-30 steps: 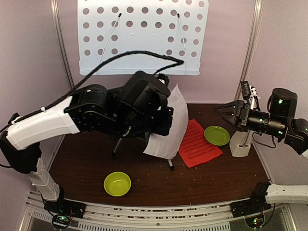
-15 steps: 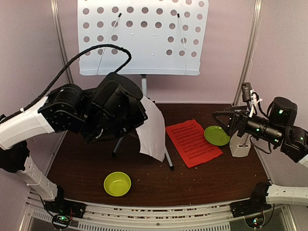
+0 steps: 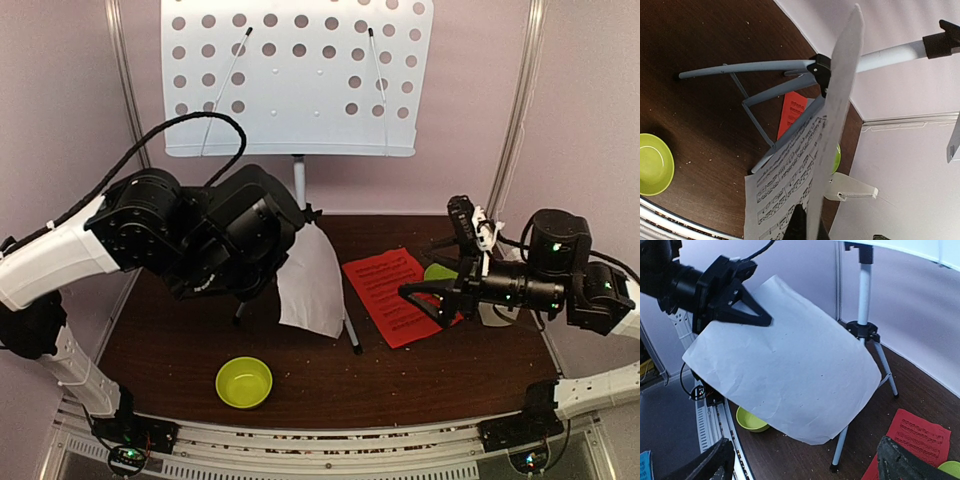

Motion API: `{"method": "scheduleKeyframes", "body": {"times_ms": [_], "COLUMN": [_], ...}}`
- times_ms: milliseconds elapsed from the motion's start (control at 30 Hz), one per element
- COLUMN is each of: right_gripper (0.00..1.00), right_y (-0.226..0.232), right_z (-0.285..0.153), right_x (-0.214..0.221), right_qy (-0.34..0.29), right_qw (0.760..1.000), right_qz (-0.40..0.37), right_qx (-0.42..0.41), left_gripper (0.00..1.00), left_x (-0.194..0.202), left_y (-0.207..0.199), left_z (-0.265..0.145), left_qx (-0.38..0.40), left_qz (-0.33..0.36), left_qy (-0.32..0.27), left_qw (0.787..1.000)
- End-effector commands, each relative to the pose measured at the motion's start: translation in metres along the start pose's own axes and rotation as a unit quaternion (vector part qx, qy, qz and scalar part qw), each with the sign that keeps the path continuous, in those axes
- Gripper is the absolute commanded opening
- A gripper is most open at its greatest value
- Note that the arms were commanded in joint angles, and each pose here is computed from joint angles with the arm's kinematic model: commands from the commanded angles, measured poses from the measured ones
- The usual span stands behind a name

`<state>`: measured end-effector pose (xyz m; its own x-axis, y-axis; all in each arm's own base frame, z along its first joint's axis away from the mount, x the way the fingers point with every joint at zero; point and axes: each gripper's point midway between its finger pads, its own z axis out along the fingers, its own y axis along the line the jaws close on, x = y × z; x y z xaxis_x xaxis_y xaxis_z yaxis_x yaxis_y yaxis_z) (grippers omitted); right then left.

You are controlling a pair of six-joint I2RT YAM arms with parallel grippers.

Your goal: Set up the instrument practice props

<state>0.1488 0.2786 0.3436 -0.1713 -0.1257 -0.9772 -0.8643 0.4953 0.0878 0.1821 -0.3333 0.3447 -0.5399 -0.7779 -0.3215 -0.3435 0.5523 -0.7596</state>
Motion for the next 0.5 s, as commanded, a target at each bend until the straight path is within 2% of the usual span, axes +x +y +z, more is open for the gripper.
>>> {"method": "scheduleKeyframes", "body": {"times_ms": [0, 200, 467], "right_gripper": [1.00, 1.00, 1.00], "right_y": [0.023, 0.064, 0.097], "right_z": [0.007, 0.019, 0.030], "right_x": [-0.002, -0.010, -0.013], "right_qy": [0.017, 0.011, 0.005], "right_qw": [0.996, 0.993, 0.991], "right_qz": [-0.087, -0.118, -0.135], "right_qx": [0.013, 0.018, 0.019], "left_gripper": [0.00, 0.00, 0.00], "left_x": [-0.019, -0.027, -0.011], "left_y": [-0.015, -0.035, -0.007], "left_z": [-0.020, -0.051, -0.063], "left_qx": [0.029, 0.077, 0.051], "left_qz": [-0.159, -0.173, -0.214], "left_qy": [-0.008, -0.006, 0.021], "left_qw": [0.987, 0.982, 0.975]}}
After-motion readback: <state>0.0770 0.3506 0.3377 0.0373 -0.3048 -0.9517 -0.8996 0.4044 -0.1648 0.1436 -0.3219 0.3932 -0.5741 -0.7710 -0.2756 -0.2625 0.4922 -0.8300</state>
